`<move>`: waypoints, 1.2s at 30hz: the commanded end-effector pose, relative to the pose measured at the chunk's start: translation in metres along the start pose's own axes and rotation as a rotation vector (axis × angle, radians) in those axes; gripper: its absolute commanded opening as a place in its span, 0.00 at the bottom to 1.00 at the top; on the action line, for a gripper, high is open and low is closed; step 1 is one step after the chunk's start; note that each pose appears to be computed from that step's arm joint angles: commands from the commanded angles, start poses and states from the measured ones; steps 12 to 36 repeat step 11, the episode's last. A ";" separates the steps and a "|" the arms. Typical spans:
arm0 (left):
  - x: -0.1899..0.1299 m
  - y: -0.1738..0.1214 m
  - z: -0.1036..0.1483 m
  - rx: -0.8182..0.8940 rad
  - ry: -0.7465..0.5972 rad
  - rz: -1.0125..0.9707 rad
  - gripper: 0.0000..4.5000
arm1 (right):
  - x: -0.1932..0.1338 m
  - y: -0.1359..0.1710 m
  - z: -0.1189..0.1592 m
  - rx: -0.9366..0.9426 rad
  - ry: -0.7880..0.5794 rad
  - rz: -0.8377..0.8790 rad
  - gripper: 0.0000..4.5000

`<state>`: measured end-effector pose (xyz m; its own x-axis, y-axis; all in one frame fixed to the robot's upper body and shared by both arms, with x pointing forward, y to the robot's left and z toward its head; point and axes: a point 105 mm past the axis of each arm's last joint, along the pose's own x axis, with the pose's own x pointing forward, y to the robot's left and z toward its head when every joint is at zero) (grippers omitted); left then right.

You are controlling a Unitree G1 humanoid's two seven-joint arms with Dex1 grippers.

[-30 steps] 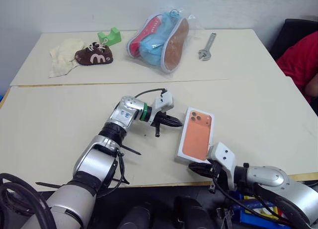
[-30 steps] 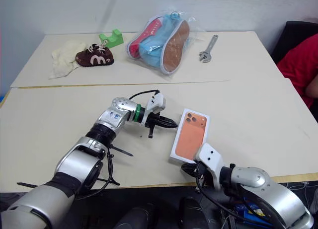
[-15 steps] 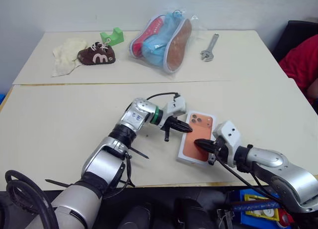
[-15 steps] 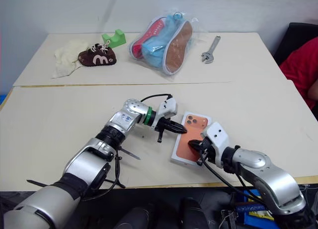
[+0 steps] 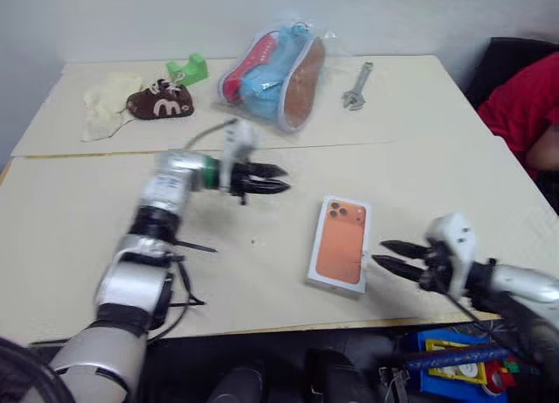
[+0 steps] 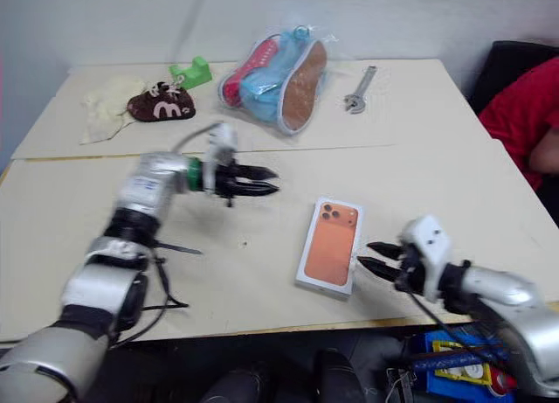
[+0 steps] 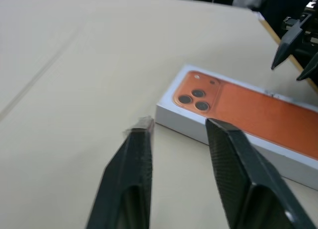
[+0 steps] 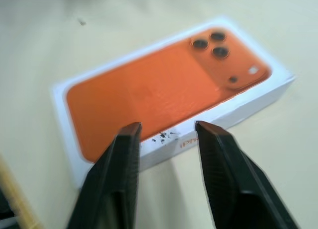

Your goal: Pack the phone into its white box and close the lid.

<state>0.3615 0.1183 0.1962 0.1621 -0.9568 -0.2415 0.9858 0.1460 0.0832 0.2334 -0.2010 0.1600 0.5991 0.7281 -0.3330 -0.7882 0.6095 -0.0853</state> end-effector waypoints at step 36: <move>-0.134 -0.103 -0.016 -0.222 0.129 0.128 0.99 | -0.079 -0.027 0.025 -0.085 0.049 0.061 1.00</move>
